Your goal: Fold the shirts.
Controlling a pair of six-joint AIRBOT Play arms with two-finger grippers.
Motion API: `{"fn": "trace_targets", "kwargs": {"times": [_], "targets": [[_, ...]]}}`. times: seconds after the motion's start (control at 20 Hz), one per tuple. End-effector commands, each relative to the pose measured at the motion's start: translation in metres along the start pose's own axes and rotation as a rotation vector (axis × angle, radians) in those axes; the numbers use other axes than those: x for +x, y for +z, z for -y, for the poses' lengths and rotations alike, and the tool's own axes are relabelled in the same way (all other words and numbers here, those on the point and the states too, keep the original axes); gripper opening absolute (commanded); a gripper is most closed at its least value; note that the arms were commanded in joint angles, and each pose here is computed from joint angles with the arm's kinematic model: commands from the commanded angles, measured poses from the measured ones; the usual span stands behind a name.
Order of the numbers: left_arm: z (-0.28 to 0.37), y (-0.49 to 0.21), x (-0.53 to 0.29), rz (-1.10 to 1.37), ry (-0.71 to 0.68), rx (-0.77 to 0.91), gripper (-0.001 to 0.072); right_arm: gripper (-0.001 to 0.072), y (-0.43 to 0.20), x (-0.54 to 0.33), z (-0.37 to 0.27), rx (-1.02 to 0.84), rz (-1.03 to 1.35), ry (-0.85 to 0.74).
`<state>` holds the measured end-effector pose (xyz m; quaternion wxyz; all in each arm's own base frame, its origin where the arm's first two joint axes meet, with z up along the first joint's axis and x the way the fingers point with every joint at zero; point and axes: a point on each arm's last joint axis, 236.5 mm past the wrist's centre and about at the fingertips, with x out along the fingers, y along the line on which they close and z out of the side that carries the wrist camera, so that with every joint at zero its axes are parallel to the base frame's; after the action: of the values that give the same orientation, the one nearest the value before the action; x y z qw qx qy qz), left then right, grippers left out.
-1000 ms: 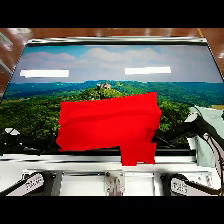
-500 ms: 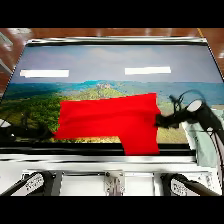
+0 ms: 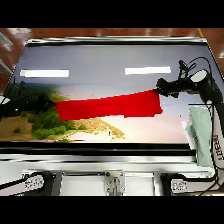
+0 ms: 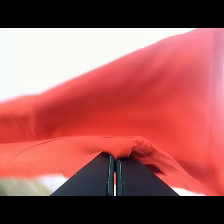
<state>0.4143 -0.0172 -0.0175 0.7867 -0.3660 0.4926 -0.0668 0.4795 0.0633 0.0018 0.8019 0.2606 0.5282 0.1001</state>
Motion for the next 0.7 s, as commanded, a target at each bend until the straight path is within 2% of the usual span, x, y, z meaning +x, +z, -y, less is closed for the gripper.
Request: {"fn": "trace_targets", "kwargs": {"times": [0.0, 0.05, 0.1, 0.15, 0.2, 0.25, 0.35, 0.45, 0.65], "targets": [[0.003, 0.018, 0.036, -0.009, -0.008, -0.082, 0.0041, 0.0064, 0.008, 0.038, 0.015, 0.083, -0.032, 0.004], [0.001, 0.015, 0.044, -0.026, -0.007, -0.087, 0.0046, 0.0064, -0.002, 0.049, 0.028, 0.091, -0.074, -0.024], [-0.002, 0.012, 0.051, -0.043, -0.002, -0.090, 0.0138, 0.0064, -0.009, 0.057, 0.038, 0.089, -0.101, -0.047], [-0.005, 0.009, 0.056, -0.055, 0.002, -0.095, 0.0450, 0.0111, -0.011, 0.062, 0.044, 0.085, -0.110, -0.060], [-0.006, 0.006, 0.057, -0.071, 0.002, -0.099, 0.0704, 0.0448, -0.007, 0.063, 0.047, 0.067, -0.097, -0.062], [-0.009, 0.005, 0.054, -0.080, 0.004, -0.099, 0.0700, 0.0707, -0.003, 0.057, 0.048, 0.012, -0.083, -0.060], [-0.015, 0.005, 0.046, -0.092, -0.003, -0.121, 0.0700, 0.0707, 0.009, 0.036, 0.067, -0.061, -0.053, -0.130], [-0.020, -0.001, 0.038, -0.130, -0.011, -0.143, 0.0700, 0.0707, -0.001, 0.020, 0.092, -0.045, -0.105, -0.191], [-0.010, -0.026, 0.029, -0.243, -0.047, -0.113, 0.0699, 0.0708, -0.042, 0.033, 0.114, -0.001, -0.284, -0.174]]}}
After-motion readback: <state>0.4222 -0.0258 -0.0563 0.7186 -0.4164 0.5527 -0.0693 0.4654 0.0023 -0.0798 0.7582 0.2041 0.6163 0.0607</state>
